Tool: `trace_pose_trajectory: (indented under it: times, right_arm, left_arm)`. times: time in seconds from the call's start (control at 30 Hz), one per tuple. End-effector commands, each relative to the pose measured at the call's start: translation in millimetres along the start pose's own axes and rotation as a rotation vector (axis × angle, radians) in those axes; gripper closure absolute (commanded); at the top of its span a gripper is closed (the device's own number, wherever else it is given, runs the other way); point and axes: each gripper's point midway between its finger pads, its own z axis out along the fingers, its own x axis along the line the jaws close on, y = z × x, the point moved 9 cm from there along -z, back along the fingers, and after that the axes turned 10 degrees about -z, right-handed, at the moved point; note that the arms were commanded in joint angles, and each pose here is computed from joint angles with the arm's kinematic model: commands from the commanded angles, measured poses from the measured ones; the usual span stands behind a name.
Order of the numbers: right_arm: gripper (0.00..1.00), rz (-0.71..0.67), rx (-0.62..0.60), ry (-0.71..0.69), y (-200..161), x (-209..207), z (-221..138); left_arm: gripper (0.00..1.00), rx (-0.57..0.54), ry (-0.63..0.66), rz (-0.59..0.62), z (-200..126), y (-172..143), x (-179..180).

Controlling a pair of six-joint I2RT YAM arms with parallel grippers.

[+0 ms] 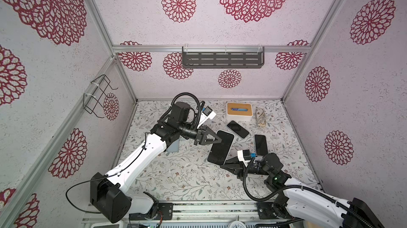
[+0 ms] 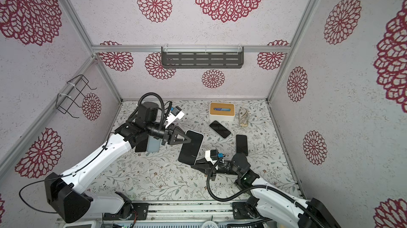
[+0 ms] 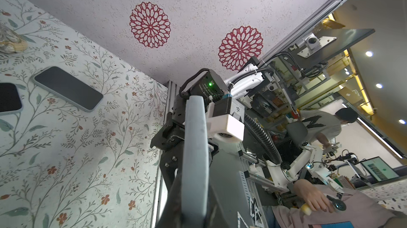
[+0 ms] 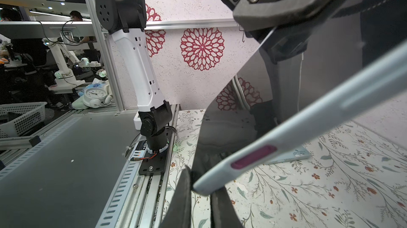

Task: Take the phone out of the phone case
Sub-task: Remove the phone case from the phone.

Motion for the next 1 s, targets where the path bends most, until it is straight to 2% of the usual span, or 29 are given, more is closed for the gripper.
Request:
trace_pose_trajectory:
  times: [0.0,0.33,0.83,0.87,0.97]
  right_arm:
    - [0.94,-0.307,-0.192,-0.082,45,-3,-3]
    - [0.94,-0.386,-0.243,-0.271,47,-6,-16]
    - [0.94,-0.448,-0.239,-0.402,50,-12,-24]
    - [0.92,-0.441,-0.245,-0.408,49,-11,-25]
    - [0.78,-0.374,-0.258,-0.429,45,-9,-31]
  left_arm:
    - [1.00,-0.034,0.042,-0.116,10,2,22]
    - [1.00,-0.073,-0.056,-0.229,26,1,37]
    - [1.00,-0.047,-0.113,-0.295,53,0,45]
    - [1.00,-0.053,-0.119,-0.291,52,1,44]
    - [1.00,-0.103,-0.142,-0.281,44,5,39]
